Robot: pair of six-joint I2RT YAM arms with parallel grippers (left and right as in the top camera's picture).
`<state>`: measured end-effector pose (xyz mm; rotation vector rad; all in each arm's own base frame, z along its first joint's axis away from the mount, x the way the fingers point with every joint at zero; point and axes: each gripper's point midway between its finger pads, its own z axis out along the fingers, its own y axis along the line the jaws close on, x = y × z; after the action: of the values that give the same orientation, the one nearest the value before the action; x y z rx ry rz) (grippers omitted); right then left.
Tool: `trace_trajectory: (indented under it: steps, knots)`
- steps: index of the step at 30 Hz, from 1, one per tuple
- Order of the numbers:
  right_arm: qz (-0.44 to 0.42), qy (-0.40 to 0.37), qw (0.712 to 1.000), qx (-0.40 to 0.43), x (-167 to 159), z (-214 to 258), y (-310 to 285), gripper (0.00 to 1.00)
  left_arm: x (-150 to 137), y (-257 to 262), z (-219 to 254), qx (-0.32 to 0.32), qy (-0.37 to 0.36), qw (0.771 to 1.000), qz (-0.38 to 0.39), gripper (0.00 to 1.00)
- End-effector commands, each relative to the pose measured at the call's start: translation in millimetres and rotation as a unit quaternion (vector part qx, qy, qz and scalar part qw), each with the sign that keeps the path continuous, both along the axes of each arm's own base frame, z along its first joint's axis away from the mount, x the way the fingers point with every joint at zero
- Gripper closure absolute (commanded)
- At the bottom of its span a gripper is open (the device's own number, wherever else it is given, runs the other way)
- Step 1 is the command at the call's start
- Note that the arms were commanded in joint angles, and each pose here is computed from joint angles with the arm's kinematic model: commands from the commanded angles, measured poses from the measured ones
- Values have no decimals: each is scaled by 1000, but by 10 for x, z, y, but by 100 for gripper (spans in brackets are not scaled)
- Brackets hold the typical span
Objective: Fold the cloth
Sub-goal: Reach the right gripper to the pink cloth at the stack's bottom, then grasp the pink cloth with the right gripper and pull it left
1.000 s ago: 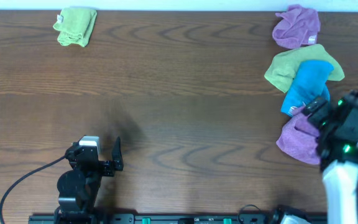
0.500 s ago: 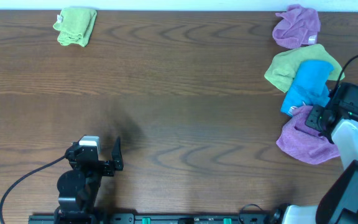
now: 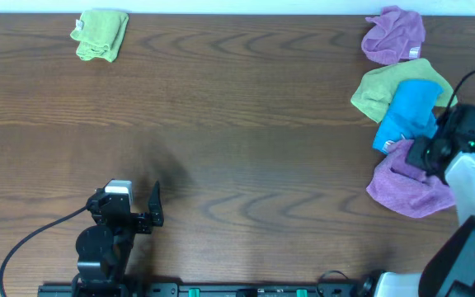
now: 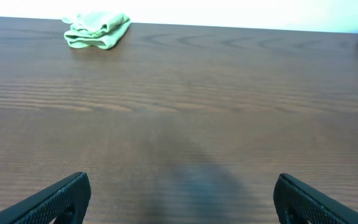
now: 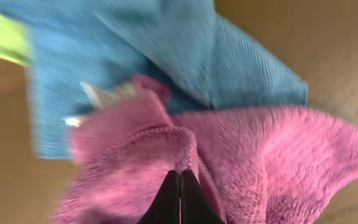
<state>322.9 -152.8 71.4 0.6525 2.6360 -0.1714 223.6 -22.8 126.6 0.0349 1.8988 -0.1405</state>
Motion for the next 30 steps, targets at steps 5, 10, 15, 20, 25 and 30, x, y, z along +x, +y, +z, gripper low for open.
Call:
trace_trajectory:
  steps: [5, 10, 15, 20, 25, 30]
  knots:
    - [165, -202, 964, 55, 815, 1391, 902, 99, -5, -4, -100, 9, 10, 1000, -4, 5]
    - [293, -243, 919, 99, 962, 1732, 1892, 99, -5, -4, -100, 9, 10, 1000, -4, 4]
    - [407, -268, 867, 109, 891, 1877, 2927, 99, -5, -4, -100, 9, 10, 1000, -4, 4]
    - [435, -277, 854, 73, 804, 1916, 3364, 99, -5, -4, -99, 9, 10, 1000, -4, 5]
    - [416, -304, 856, 47, 924, 2021, 3303, 99, -5, -4, -100, 9, 10, 1000, -4, 5]
    - [360, -346, 866, -11, 1198, 2165, 3073, 99, -5, -4, -100, 9, 10, 1000, -4, 5]
